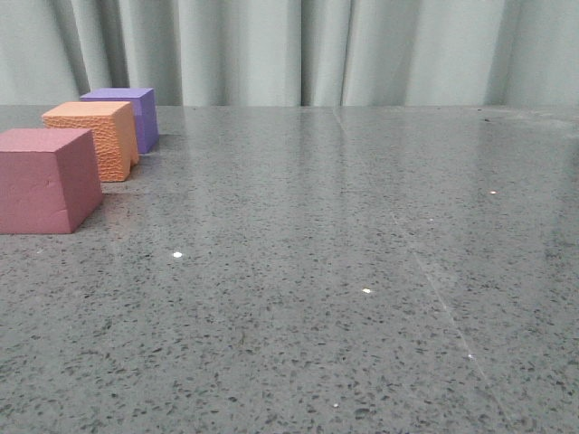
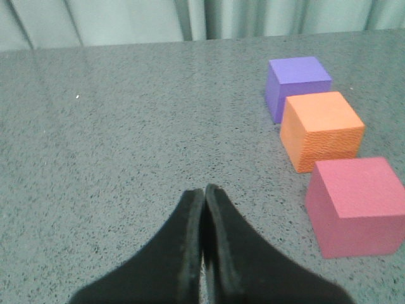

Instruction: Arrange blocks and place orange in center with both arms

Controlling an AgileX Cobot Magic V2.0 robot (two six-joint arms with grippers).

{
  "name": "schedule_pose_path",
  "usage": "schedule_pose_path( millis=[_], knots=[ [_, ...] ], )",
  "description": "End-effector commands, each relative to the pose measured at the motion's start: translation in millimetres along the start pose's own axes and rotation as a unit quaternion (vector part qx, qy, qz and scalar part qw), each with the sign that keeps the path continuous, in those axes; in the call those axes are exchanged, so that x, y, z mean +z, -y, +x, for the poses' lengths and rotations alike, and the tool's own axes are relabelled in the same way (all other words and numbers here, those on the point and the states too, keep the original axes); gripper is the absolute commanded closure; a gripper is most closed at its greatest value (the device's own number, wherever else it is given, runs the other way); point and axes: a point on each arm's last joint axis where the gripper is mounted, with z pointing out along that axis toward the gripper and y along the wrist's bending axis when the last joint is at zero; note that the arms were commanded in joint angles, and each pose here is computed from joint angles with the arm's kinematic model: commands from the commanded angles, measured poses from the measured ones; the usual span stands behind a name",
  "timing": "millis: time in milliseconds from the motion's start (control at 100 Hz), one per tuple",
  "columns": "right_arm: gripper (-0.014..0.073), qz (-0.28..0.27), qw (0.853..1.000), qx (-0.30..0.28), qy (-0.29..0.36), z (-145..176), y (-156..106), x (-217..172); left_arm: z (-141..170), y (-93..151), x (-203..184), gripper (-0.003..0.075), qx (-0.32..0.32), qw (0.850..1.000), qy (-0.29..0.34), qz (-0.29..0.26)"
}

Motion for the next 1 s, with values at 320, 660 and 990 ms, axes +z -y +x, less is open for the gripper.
schedule_pose_path(
  millis=[320, 660, 990],
  knots=[
    [0.0659, -0.006, 0.998, -0.004, 0.055, -13, -2, -2, 22, 3, -23, 0.0739, 0.039, 0.989, 0.129, 0.057],
    [0.0659, -0.006, 0.998, -0.004, 0.055, -13, -2, -2, 64, 8, -15, 0.0739, 0.006, 0.971, 0.231, 0.063],
    [0.0659, -0.006, 0.998, -0.004, 0.055, -13, -2, -2, 106, 9, -6, 0.0739, 0.006, 0.976, 0.208, 0.065]
  ],
)
